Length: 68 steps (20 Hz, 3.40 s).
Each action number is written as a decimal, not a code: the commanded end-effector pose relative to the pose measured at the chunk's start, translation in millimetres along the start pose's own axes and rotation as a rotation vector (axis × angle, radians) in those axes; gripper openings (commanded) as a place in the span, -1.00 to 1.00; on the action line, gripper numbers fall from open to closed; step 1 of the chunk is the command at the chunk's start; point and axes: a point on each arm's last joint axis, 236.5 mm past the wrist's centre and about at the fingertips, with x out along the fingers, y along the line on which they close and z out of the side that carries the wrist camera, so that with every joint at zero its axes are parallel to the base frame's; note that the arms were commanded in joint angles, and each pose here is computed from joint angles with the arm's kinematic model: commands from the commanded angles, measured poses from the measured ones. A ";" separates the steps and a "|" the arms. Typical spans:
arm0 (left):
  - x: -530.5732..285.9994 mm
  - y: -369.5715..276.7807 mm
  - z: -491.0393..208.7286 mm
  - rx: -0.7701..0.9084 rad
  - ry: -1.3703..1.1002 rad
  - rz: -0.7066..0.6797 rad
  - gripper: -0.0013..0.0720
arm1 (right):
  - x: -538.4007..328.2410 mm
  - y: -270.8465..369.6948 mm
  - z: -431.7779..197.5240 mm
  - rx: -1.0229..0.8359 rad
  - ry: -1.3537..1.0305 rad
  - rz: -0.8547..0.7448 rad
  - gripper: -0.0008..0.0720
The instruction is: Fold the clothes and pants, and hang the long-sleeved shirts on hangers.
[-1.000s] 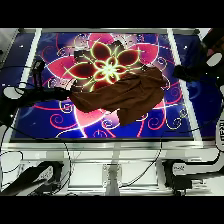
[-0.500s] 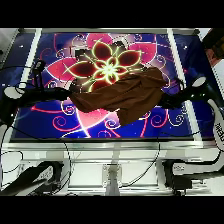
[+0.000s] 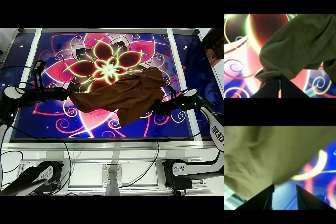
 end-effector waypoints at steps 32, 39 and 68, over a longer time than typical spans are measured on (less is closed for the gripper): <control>-439.3 -136.2 149.8 0.383 -1.448 0.576 -0.92 | -466.5 302.2 -170.2 -0.875 -1.279 -0.092 -0.94; -373.3 -96.2 173.1 0.344 -1.264 0.552 -0.92 | -437.8 274.6 -107.4 -0.772 -1.113 -0.125 -0.94; -1.8 125.3 136.7 -0.089 -0.580 0.520 0.96 | -213.6 -23.1 171.9 -0.079 -0.443 -0.341 0.25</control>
